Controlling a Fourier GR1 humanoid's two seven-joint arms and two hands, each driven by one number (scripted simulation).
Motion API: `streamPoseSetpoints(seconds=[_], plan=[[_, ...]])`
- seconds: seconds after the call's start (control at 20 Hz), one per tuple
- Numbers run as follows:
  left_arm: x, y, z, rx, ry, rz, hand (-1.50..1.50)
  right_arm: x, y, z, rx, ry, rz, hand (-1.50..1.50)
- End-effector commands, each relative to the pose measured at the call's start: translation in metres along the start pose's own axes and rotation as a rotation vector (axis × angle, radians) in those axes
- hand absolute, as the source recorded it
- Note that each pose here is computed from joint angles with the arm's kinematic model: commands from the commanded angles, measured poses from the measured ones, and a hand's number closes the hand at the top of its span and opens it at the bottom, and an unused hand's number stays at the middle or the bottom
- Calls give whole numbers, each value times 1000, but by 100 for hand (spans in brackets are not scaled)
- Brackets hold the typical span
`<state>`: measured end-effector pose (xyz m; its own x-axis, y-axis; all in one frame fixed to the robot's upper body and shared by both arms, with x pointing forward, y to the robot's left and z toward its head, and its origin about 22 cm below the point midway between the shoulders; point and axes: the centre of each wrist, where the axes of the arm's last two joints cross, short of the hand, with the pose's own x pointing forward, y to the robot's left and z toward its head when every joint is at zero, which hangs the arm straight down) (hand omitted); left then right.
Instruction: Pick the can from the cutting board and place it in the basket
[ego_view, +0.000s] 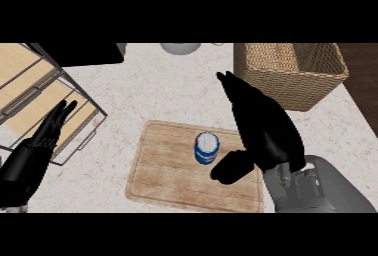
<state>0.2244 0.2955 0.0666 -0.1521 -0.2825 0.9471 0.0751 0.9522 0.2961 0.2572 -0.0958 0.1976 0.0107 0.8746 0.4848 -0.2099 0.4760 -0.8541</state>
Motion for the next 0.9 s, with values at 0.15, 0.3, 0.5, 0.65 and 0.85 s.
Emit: streamPoseSetpoints(seconds=[0.15,0.3,0.5,0.65,0.85], plan=[[3,-11,-32,-69,4,36,0,4,-1,37,-30,208,-19,-150],[-10,-12,-43,-86,-3,10,0,-17,19,42,-41,205,-45,-150],[-2,-14,-47,-79,-8,35,0,-37,24,39,-84,206,-75,-150],[-17,-32,-50,-106,-19,25,0,-48,40,15,-104,210,-40,-150],[-18,-31,-55,-99,-35,29,0,-43,76,9,-119,209,-22,-150]])
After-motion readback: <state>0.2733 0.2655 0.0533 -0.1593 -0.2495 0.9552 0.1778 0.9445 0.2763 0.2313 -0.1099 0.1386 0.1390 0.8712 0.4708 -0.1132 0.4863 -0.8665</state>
